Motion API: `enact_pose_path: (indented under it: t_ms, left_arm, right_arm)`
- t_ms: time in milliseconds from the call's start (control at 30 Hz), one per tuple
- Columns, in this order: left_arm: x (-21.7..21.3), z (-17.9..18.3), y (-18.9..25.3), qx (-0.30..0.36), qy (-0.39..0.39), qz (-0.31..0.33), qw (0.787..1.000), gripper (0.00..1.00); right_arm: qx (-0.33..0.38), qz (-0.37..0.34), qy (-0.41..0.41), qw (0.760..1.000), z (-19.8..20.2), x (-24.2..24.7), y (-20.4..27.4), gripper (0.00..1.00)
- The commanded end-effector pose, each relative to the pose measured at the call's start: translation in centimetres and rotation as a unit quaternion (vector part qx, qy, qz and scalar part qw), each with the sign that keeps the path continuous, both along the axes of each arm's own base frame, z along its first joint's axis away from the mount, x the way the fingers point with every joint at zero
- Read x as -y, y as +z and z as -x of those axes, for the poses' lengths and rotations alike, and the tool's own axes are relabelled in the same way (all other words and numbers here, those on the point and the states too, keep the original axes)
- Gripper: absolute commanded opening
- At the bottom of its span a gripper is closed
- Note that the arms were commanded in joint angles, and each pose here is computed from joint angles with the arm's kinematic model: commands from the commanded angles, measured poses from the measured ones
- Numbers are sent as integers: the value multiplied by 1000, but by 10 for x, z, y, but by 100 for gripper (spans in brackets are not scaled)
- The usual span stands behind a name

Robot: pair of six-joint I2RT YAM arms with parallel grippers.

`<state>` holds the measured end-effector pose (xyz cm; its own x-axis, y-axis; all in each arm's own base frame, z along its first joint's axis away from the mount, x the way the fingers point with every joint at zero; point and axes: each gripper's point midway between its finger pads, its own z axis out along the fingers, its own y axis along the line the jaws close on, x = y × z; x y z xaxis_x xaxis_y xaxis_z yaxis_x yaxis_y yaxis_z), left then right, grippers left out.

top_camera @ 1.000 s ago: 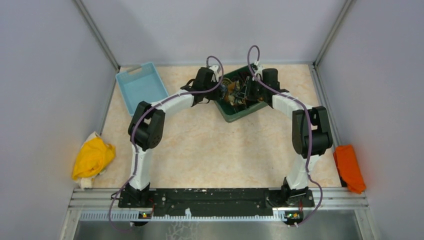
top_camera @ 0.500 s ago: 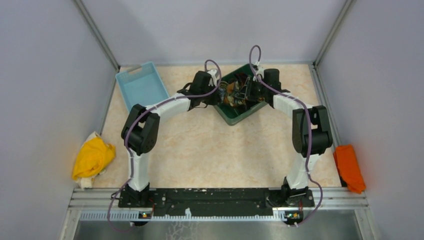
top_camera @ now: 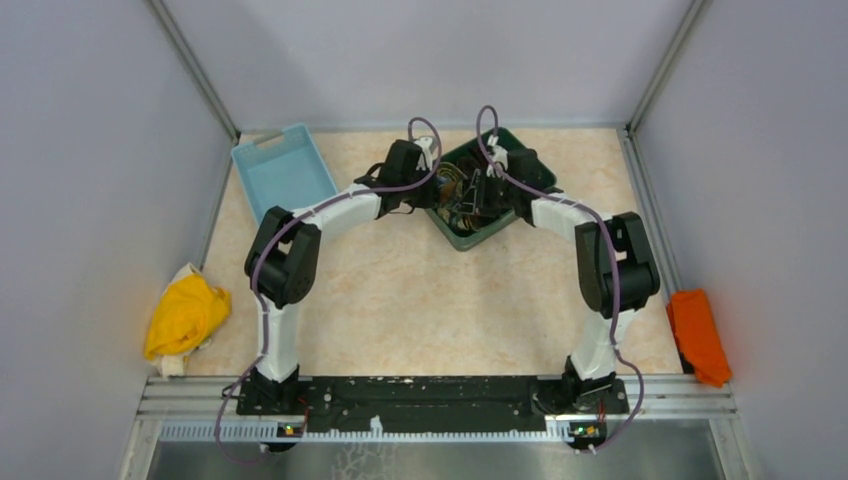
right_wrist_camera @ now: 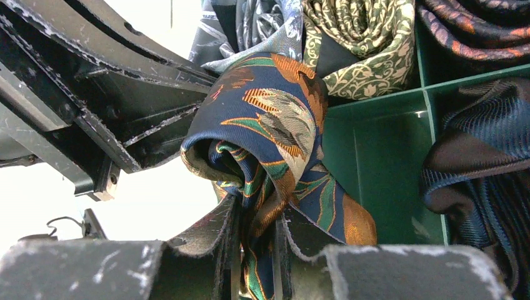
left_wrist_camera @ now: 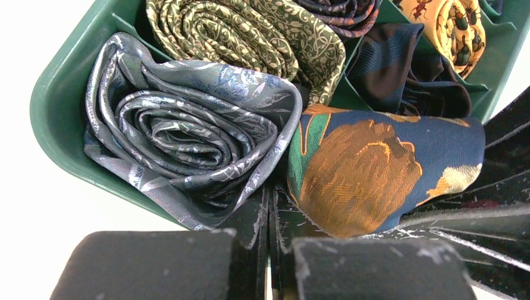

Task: Roll the ties
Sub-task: Place the tie in the storage box.

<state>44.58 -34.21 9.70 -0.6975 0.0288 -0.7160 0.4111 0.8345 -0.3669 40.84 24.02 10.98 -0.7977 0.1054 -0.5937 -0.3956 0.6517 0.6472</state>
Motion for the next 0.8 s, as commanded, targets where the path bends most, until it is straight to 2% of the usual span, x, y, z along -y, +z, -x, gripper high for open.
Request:
enact_pose_path:
  t_ms: [0, 200, 367, 567, 667, 767]
  left_arm:
    - [-6, 8, -28, -37, -4, -9, 999, 0]
    - [-11, 9, -13, -26, 3, -11, 1000, 0]
    - [-33, 2, 12, 0, 49, -42, 998, 0]
    - [-57, -6, 17, 20, 98, -81, 992, 0]
    - [-59, -9, 20, 22, 106, -69, 992, 0]
    - [-45, -9, 35, 39, 80, -23, 996, 0]
  right_arm:
    - [-3, 37, 10, 999, 17, -11, 5, 0]
    - [-10, 127, 8, 992, 28, -6, -14, 0]
    - [-25, 192, 11, 981, 39, -9, -34, 0]
    - [-40, 250, 8, 967, 45, 1, -45, 0]
    - [-49, 255, 19, 966, 52, 2, -45, 0]
    - [-59, 258, 25, 964, 59, 2, -47, 0]
